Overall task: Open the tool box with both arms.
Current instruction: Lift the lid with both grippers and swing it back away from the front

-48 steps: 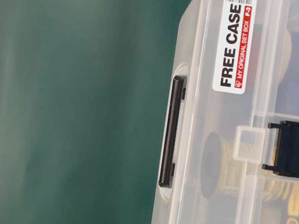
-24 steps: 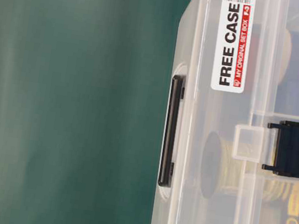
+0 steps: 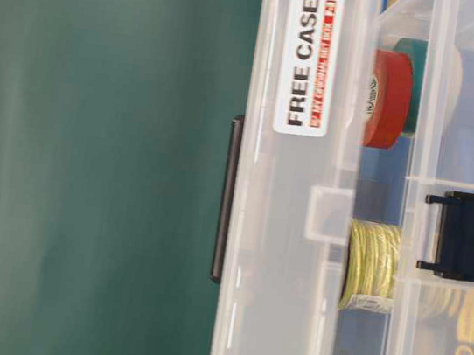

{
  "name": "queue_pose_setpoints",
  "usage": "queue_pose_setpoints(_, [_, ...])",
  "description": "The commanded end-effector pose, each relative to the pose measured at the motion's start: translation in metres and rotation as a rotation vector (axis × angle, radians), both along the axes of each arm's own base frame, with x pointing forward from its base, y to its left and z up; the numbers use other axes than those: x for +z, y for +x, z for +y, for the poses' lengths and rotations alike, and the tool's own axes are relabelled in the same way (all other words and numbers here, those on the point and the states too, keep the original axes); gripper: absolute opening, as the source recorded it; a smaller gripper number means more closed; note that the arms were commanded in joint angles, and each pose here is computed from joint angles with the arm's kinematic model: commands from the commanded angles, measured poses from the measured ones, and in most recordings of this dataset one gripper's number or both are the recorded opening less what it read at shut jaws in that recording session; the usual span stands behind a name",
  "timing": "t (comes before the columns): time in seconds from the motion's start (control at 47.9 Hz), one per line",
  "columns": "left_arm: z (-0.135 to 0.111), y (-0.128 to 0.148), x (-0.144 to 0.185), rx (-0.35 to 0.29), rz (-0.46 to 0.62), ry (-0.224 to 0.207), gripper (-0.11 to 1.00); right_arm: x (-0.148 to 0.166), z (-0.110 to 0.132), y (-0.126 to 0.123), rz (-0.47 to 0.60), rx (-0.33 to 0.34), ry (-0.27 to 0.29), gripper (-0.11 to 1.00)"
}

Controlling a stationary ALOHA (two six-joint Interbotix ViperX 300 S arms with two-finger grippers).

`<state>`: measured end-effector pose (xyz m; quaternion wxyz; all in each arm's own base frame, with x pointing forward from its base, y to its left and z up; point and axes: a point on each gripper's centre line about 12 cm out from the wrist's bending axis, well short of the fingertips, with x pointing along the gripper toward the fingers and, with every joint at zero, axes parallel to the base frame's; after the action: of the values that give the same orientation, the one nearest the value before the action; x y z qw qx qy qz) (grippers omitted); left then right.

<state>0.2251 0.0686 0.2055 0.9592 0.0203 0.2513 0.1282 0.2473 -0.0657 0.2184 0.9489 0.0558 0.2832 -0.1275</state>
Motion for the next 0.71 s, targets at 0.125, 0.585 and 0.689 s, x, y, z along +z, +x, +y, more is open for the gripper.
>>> queue_pose_setpoints(0.125, [0.004,0.007,0.031,0.015,-0.149,0.033,0.86,0.039,-0.005,0.006,-0.132,-0.015,-0.029,0.85])
queue_pose_setpoints(0.585, [0.023,0.002,0.038,0.090,-0.201,0.070,0.86,0.047,-0.027,0.000,-0.187,-0.105,-0.054,0.85])
queue_pose_setpoints(0.689, [0.029,0.001,0.041,0.115,-0.218,0.083,0.86,0.049,-0.033,-0.002,-0.197,-0.127,-0.060,0.85])
